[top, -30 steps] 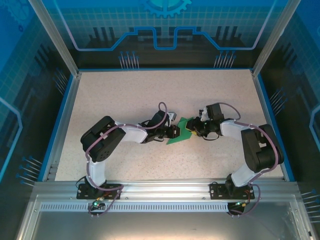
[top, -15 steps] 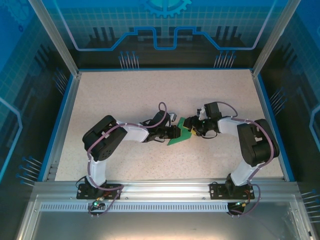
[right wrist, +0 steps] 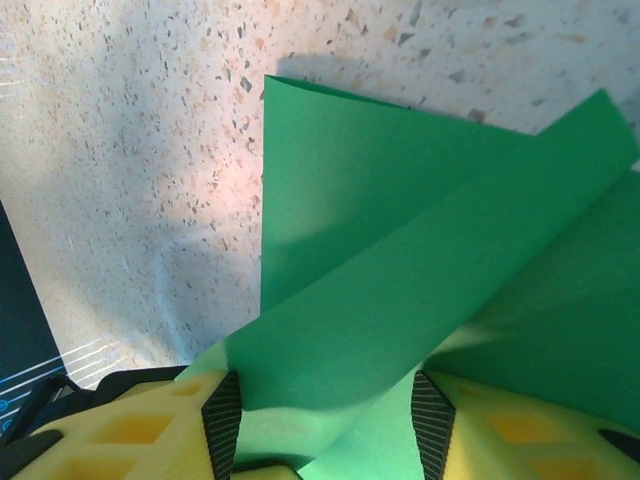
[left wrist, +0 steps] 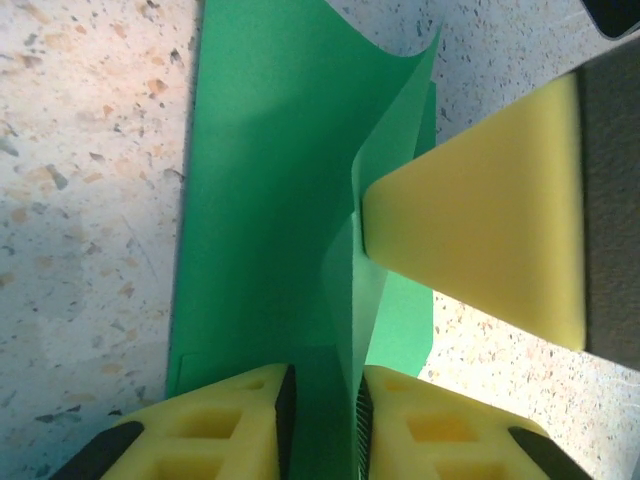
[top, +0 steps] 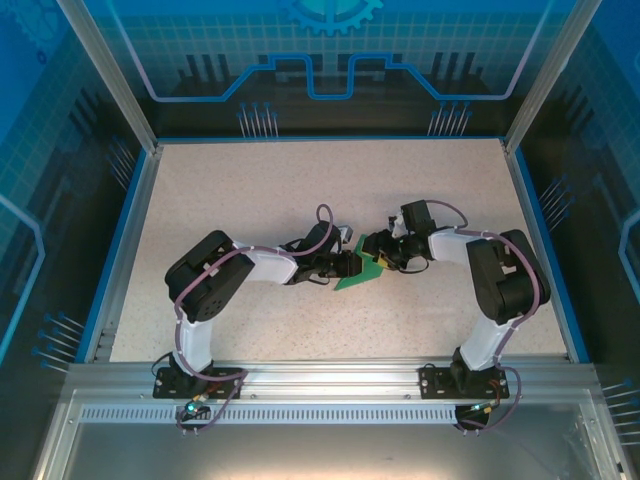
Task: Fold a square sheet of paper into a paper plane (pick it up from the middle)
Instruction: Fourth fold the wing at the center of the table.
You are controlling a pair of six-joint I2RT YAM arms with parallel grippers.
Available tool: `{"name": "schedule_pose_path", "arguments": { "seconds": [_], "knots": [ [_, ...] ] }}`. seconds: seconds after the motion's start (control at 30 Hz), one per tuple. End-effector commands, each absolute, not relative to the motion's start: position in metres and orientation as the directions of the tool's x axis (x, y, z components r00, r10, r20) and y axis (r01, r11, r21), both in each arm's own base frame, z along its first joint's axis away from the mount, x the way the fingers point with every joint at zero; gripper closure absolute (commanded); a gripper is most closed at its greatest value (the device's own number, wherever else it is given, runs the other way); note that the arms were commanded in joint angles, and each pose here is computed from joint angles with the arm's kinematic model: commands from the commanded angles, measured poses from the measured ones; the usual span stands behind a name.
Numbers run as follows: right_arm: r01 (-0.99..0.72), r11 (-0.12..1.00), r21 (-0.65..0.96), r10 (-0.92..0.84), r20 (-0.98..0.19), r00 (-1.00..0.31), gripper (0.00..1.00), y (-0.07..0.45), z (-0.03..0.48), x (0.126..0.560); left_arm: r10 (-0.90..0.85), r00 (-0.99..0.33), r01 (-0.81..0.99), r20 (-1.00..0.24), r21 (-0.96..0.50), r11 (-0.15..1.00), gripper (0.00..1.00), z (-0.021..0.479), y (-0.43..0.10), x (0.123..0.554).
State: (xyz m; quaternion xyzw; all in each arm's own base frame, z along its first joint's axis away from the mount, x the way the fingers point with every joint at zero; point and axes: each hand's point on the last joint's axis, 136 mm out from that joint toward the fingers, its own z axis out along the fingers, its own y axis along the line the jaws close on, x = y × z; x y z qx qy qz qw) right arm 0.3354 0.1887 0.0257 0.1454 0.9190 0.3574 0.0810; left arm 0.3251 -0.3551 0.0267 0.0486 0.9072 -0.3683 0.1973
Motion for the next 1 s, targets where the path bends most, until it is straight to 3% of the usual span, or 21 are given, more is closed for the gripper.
{"name": "schedule_pose_path", "arguments": {
  "seconds": [0.0,0.23,0.43,0.7,0.97],
  "knots": [
    [0.239,0.739,0.63,0.325,-0.022,-0.946,0.49,0.186,0.013,0.33,-0.084,-0.918,0.211,-0.388,-0.656,0.725,0.67,0.037,-0.351,0.329],
    [0.288,0.77,0.57,0.355,-0.007,-0.935,0.5,0.175,0.0,0.327,-0.145,-0.892,0.171,-0.428,-0.617,0.768,0.49,0.06,-0.326,0.328],
    [0.332,0.784,0.524,0.391,-0.002,-0.92,0.5,0.168,-0.008,0.325,-0.188,-0.865,0.176,-0.465,-0.632,0.755,0.44,0.076,-0.318,0.325],
    [0.377,0.805,0.458,0.421,0.007,-0.907,0.51,0.162,-0.015,0.318,-0.139,-0.846,0.298,-0.514,-0.674,0.676,0.5,0.09,-0.346,0.315],
    [0.394,0.805,0.443,0.431,0.021,-0.902,0.51,0.163,-0.016,0.32,-0.104,-0.883,0.289,-0.458,-0.704,0.648,0.63,0.077,-0.361,0.314]
  ]
}}
